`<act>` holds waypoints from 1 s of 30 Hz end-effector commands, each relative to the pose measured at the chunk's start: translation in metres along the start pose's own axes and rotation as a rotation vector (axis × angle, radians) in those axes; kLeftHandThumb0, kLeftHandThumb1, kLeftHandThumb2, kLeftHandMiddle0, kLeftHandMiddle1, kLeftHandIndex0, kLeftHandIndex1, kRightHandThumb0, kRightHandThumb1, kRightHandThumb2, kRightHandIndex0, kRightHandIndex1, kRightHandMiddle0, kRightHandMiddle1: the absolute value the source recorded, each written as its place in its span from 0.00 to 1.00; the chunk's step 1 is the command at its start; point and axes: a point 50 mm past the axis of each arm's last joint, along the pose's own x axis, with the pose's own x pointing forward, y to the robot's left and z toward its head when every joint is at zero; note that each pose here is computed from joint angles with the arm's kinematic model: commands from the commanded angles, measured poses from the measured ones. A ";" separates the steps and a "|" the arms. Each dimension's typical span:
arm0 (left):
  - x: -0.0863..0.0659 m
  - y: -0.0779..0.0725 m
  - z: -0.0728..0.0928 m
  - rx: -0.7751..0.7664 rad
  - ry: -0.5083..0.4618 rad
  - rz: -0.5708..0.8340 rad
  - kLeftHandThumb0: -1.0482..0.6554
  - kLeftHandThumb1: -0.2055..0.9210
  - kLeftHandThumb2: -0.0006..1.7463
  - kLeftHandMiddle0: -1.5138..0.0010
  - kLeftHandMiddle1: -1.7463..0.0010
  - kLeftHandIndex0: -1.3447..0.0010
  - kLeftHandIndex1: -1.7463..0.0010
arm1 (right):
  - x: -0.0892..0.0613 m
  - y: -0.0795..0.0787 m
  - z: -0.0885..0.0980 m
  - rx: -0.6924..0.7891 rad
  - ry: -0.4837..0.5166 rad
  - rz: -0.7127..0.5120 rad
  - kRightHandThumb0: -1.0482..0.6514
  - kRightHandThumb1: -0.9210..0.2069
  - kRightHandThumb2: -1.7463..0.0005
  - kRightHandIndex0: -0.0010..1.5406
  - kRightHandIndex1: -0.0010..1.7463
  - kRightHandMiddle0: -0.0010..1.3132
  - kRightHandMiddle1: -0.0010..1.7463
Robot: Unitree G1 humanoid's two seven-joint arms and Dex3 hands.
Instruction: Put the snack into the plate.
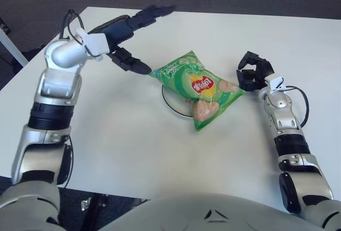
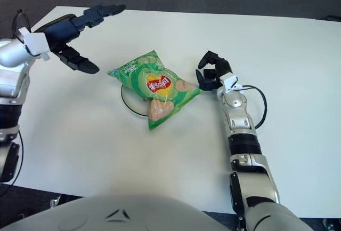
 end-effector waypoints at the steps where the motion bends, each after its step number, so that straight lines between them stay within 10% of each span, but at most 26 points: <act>1: -0.003 -0.010 -0.014 -0.042 0.064 0.111 0.11 0.74 0.32 0.88 0.95 1.00 0.56 | -0.018 0.013 -0.040 0.018 0.192 0.060 0.33 0.56 0.23 0.84 1.00 0.49 1.00; 4: -0.003 -0.015 -0.027 -0.087 0.079 0.193 0.14 0.72 0.35 0.84 0.90 1.00 0.49 | -0.018 0.013 -0.041 0.013 0.193 0.055 0.33 0.56 0.23 0.84 1.00 0.48 1.00; 14: -0.013 -0.017 -0.059 -0.159 0.096 0.538 0.29 0.56 0.56 0.78 0.24 0.89 0.16 | -0.018 0.014 -0.040 0.013 0.190 0.053 0.33 0.56 0.23 0.84 1.00 0.48 1.00; 16: -0.019 -0.025 -0.068 -0.252 0.100 0.641 0.45 0.55 0.61 0.70 0.17 0.81 0.09 | -0.018 0.014 -0.040 0.016 0.189 0.054 0.33 0.56 0.23 0.83 1.00 0.48 1.00; 30: -0.057 -0.072 -0.122 -0.799 0.335 0.860 0.61 0.21 0.92 0.45 0.00 0.51 0.06 | -0.017 0.014 -0.039 0.000 0.190 0.055 0.33 0.56 0.23 0.83 1.00 0.48 1.00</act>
